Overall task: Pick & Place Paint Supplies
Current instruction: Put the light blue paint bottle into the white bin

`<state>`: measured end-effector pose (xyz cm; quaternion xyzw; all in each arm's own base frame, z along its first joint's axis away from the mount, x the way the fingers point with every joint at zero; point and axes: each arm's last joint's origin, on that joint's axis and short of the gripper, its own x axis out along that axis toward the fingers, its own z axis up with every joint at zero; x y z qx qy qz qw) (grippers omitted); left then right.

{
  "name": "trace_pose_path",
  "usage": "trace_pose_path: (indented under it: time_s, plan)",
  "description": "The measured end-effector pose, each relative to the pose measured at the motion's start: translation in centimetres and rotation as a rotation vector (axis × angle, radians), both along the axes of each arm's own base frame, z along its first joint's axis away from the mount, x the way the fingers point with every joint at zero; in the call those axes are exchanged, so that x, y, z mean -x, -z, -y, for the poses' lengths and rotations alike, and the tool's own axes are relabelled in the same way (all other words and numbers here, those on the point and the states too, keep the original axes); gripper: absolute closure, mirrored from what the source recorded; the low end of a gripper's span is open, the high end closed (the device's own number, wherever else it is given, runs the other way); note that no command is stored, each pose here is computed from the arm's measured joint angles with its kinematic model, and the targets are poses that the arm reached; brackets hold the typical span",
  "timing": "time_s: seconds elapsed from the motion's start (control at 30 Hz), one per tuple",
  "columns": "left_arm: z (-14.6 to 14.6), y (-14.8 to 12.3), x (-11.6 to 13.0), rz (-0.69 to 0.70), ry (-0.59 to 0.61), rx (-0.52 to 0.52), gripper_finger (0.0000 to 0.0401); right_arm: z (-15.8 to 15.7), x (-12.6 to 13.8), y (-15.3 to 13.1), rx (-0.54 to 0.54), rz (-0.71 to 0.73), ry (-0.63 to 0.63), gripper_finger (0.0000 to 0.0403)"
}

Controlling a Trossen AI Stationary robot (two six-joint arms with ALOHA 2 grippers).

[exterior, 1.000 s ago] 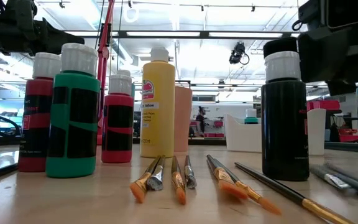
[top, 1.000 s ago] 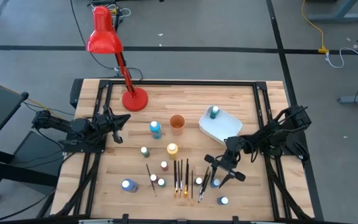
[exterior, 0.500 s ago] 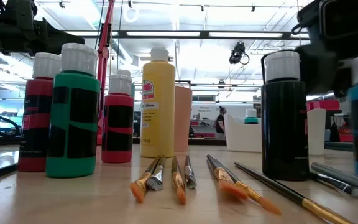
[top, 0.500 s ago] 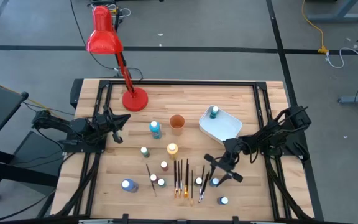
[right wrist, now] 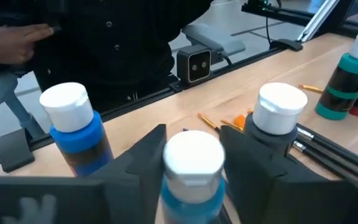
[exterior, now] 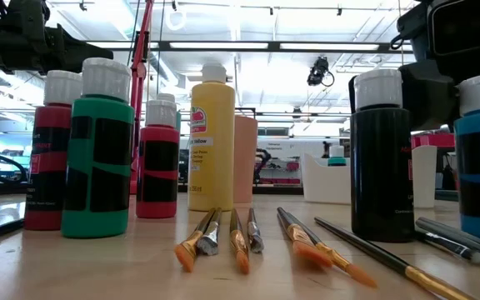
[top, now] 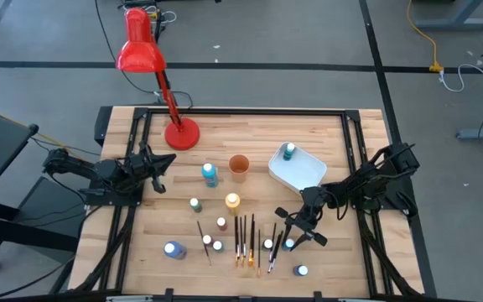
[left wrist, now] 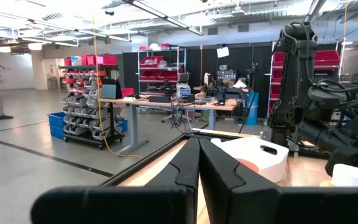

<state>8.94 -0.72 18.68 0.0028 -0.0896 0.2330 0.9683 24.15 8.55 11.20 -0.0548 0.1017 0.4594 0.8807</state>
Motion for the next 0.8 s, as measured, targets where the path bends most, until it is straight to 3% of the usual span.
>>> trace_pose_path:
  time_s: [0.1, 0.43, 0.7, 0.8]
  plan:
    - [0.0, 0.0, 0.0, 0.000, 0.000, 0.000, 0.0385, 0.0, 0.0, 0.0, 0.003, -0.002, -0.001, 0.0288]
    - [0.0, 0.0, 0.0, 0.000, 0.000, 0.000, 0.0385, 1.1, -0.3, -1.5, -0.086, -0.046, 0.093, 0.0276]
    - [0.0, 0.0, 0.0, 0.000, -0.002, 0.000, 0.0385, 3.6, 0.2, -6.2, -0.205, 0.034, 0.229, 0.0288]
    - [0.0, 0.0, 0.0, -0.009, -0.005, -0.016, 0.0385, 4.6, 1.0, -7.8, -0.156, 0.108, 0.258, 0.0288]
